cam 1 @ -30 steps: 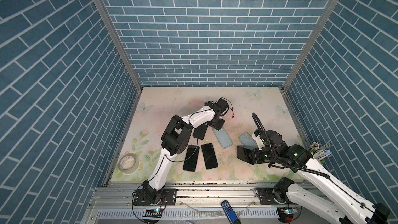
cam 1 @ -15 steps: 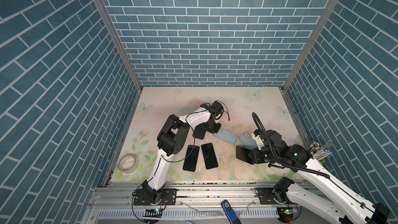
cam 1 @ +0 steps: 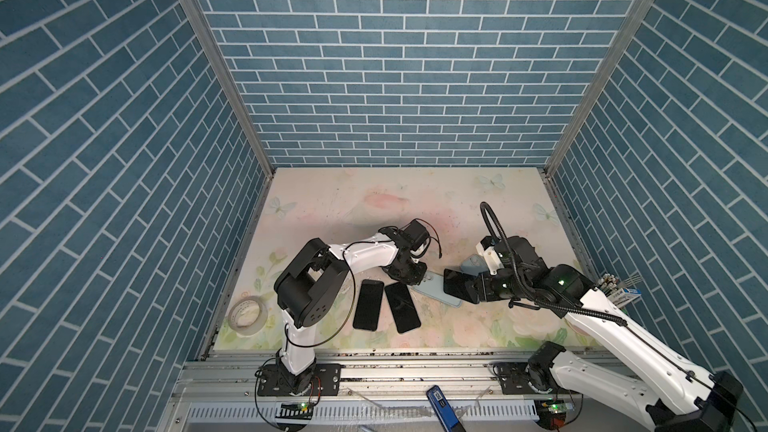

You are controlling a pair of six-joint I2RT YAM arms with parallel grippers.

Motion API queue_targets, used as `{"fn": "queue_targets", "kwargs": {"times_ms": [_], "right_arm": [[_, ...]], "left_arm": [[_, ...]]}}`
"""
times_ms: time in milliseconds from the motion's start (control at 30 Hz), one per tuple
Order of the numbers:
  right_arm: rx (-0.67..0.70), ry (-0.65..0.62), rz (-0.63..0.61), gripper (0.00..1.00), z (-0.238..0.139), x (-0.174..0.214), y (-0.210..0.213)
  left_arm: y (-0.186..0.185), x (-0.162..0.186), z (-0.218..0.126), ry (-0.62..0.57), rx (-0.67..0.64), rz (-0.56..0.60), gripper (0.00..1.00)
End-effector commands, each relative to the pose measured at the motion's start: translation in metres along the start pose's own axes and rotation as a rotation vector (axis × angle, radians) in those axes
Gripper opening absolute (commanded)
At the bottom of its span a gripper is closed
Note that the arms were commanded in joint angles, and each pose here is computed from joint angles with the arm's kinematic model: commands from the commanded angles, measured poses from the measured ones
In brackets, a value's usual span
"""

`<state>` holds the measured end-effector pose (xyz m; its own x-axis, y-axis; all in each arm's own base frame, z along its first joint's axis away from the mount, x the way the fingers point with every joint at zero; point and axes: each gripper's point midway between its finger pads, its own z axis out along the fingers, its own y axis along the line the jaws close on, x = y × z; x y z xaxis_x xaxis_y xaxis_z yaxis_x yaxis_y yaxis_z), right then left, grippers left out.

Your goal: Put the phone into the phone case

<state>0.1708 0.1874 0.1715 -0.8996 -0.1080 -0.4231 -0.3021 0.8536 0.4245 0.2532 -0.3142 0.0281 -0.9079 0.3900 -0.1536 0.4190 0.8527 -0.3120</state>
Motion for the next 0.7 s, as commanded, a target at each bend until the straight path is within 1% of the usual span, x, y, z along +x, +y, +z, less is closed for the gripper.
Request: {"fn": "queue_targets", "kwargs": {"times_ms": [0,67,133,200,233,300,333,433,533,600,667], "right_arm": [[-0.084,-0.073,0.024,0.00,-0.010,-0.023,0.022],[-0.104,-0.058,0.043,0.00,-0.005,-0.022,0.024],[-0.122,-0.035,0.066,0.00,0.002,-0.018,0.025],[-0.140,-0.019,0.095,0.00,0.008,-0.015,0.024],[-0.146,-0.014,0.109,0.00,0.011,-0.014,0.023],[-0.159,-0.004,0.140,0.00,0.016,-0.011,0.020],[-0.163,0.001,0.152,0.00,0.018,-0.009,0.019],[-0.182,0.023,0.195,0.00,0.025,-0.006,0.016],[-0.212,0.035,0.238,0.00,0.032,-0.004,0.014],[-0.250,0.031,0.274,0.00,0.036,-0.005,0.015],[-0.283,0.019,0.310,0.00,0.040,-0.006,0.014]], "left_arm": [[-0.005,-0.004,0.004,-0.042,0.003,-0.070,0.04],[-0.011,-0.004,0.006,-0.049,0.019,-0.075,0.10],[-0.019,-0.004,0.005,-0.065,0.062,-0.074,0.21],[-0.027,-0.004,-0.001,-0.095,0.115,-0.064,0.39],[-0.029,-0.003,-0.003,-0.108,0.128,-0.059,0.46],[-0.031,-0.003,-0.013,-0.151,0.166,-0.046,0.56],[-0.032,-0.004,-0.017,-0.173,0.189,-0.043,0.59],[-0.031,-0.007,-0.028,-0.254,0.289,-0.062,0.60],[-0.019,-0.013,-0.040,-0.352,0.414,-0.133,0.60],[-0.012,-0.016,-0.046,-0.412,0.483,-0.171,0.58],[-0.011,-0.013,-0.047,-0.426,0.510,-0.179,0.57]]}}
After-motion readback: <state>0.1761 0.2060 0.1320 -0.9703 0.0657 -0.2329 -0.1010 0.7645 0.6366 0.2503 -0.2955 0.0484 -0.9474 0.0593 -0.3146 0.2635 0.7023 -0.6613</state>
